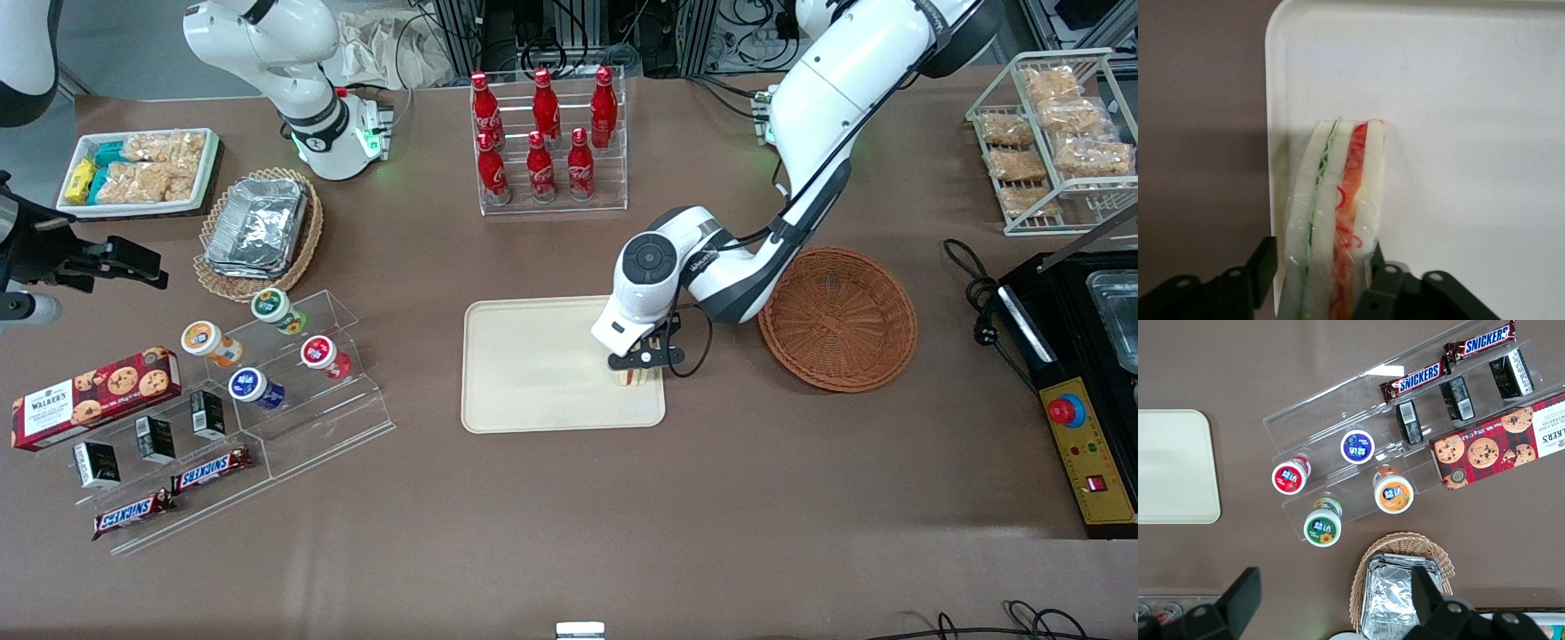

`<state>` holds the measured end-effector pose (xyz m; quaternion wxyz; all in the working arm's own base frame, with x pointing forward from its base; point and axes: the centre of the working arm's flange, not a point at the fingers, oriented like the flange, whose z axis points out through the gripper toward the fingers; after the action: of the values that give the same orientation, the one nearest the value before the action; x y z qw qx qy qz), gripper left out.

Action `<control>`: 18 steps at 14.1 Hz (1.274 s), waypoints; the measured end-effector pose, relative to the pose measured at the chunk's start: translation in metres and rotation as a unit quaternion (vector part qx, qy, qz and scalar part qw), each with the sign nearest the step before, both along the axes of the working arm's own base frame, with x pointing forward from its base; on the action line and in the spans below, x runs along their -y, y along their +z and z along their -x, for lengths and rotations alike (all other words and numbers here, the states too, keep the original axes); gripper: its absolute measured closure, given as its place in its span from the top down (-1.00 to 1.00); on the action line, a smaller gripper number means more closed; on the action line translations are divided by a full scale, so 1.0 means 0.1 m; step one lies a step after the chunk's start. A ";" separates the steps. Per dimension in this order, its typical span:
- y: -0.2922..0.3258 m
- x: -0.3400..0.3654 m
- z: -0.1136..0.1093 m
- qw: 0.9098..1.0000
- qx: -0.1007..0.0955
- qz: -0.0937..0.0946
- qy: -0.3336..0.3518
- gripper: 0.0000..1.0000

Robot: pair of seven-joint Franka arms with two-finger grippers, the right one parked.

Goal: Place sandwich from basket to tray
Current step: 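Open the left gripper to release the sandwich and raise away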

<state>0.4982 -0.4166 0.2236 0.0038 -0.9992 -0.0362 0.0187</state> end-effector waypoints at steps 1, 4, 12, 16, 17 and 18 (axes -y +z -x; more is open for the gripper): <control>0.02 0.00 -0.02 1.000 0.002 0.001 0.001 0.52; 0.18 0.04 -0.14 1.000 0.016 0.010 0.009 1.00; 2.16 -0.31 -0.58 0.995 0.059 -0.016 0.083 1.00; 3.43 -1.33 -0.67 0.992 0.064 0.001 0.107 1.00; 3.62 -1.61 -0.65 0.993 0.061 -0.004 0.100 1.00; 3.78 -1.90 -0.66 0.994 0.058 -0.004 0.092 1.00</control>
<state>0.5640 -0.2271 0.6011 0.0036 -0.9909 -0.1282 -0.0396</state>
